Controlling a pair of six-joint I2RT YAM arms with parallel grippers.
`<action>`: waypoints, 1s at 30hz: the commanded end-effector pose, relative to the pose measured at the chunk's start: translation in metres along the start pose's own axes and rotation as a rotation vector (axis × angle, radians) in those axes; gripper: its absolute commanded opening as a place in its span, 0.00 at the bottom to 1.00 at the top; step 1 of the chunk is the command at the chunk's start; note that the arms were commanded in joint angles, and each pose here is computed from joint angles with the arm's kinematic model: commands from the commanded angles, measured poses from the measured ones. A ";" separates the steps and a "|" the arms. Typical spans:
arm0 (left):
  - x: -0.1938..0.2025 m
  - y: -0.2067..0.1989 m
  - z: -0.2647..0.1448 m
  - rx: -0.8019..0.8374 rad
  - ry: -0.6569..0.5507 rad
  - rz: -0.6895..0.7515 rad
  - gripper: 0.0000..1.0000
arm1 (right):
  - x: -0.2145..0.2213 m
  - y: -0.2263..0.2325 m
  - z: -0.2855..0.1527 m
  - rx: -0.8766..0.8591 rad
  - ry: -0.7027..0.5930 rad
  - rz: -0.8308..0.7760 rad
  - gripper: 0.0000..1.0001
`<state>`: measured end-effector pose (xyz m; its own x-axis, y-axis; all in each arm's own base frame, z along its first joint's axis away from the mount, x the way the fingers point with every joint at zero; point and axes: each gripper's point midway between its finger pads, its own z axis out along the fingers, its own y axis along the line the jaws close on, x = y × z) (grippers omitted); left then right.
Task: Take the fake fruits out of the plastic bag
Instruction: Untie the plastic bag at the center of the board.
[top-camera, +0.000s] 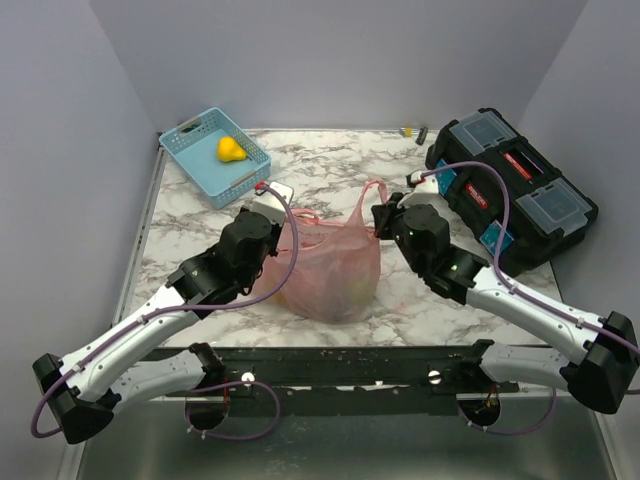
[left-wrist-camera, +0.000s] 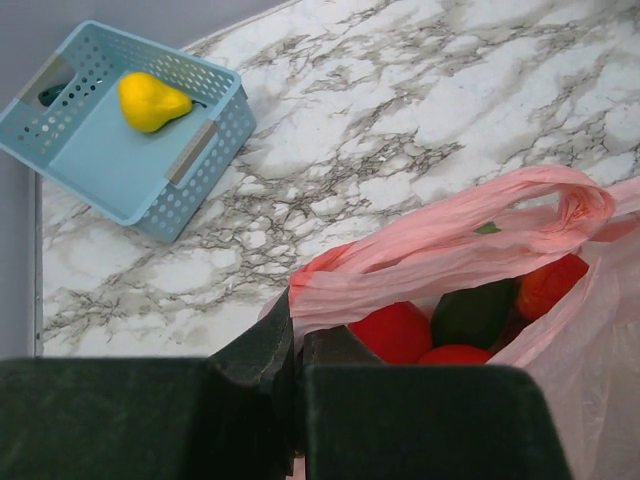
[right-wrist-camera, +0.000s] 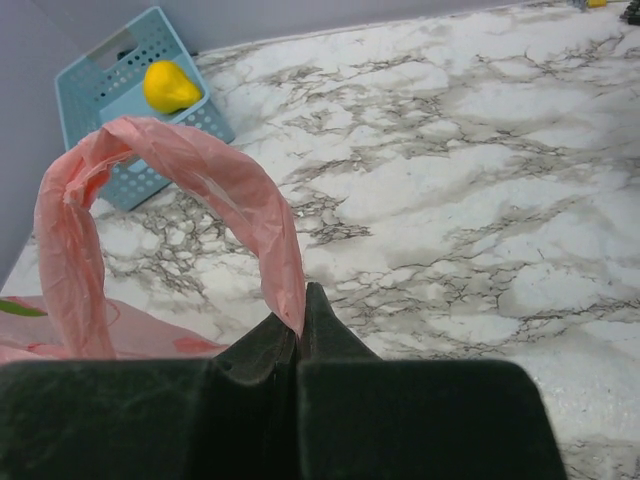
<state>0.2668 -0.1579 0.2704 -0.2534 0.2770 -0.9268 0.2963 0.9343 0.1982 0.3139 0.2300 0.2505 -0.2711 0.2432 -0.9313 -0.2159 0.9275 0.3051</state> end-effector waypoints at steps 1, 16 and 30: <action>-0.011 0.017 -0.003 -0.081 -0.049 -0.039 0.00 | -0.020 -0.007 -0.004 0.047 -0.067 0.030 0.01; -0.087 -0.018 0.018 0.421 0.140 -0.682 0.00 | -0.137 0.011 0.050 -0.078 -0.036 -0.057 0.01; 0.067 -0.052 -0.019 0.527 0.356 -0.759 0.39 | 0.015 0.075 -0.050 -0.787 0.385 0.028 0.01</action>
<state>0.2445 -0.1815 0.1908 -0.8021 -0.2040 -0.5613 0.2288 0.7631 -0.6044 0.2972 0.2703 0.2693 -0.4896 0.0414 -0.8710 -0.6545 0.6425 0.3984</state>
